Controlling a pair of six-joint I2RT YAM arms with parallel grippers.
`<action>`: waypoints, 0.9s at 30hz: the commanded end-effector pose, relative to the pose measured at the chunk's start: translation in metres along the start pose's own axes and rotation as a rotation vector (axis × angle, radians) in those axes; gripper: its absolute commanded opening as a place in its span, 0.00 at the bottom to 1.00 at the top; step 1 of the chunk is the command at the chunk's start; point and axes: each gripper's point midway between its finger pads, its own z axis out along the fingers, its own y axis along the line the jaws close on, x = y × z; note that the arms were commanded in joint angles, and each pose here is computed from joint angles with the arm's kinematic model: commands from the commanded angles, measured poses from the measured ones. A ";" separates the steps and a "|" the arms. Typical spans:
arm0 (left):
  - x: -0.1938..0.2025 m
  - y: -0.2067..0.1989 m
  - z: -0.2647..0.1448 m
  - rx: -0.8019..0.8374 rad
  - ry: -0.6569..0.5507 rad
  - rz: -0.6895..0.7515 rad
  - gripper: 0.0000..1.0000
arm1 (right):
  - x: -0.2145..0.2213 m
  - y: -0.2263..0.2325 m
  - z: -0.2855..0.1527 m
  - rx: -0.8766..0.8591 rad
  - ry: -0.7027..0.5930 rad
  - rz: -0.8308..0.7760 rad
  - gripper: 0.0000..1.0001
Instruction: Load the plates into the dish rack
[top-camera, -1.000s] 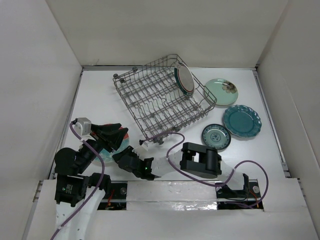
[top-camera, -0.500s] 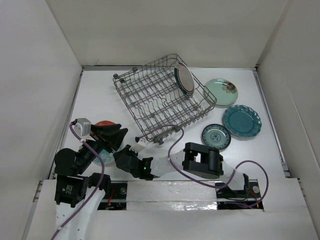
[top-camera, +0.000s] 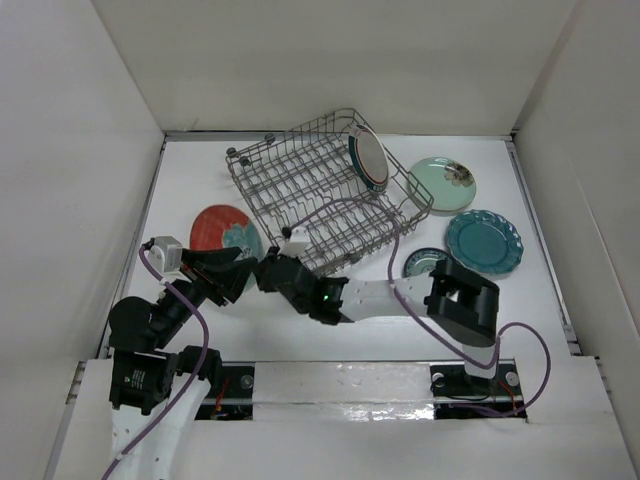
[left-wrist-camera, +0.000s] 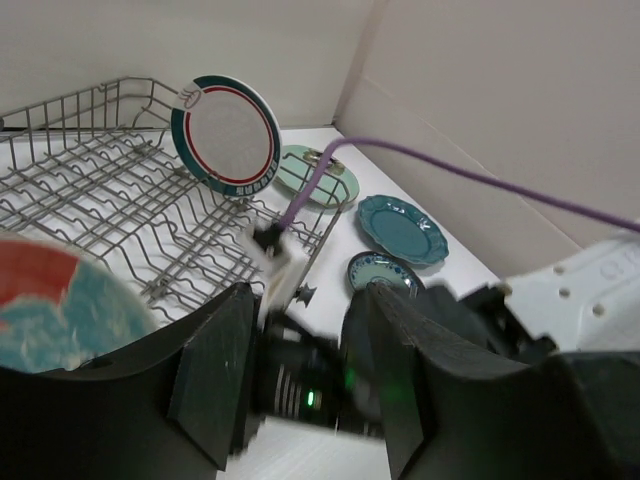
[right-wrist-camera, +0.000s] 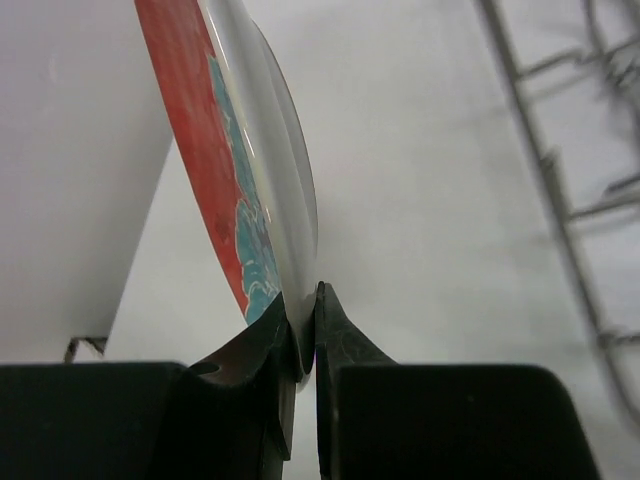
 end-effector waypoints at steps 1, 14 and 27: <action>-0.018 -0.015 -0.004 0.046 -0.055 0.038 0.47 | -0.160 0.077 -0.028 -0.318 -0.295 0.259 0.00; 0.002 0.003 0.008 0.014 0.009 0.012 0.52 | -0.332 -0.073 -0.021 -0.031 -0.435 -0.161 0.00; 0.012 0.016 0.021 -0.012 0.063 -0.009 0.52 | -0.417 -0.177 -0.028 0.306 -0.478 -0.491 0.00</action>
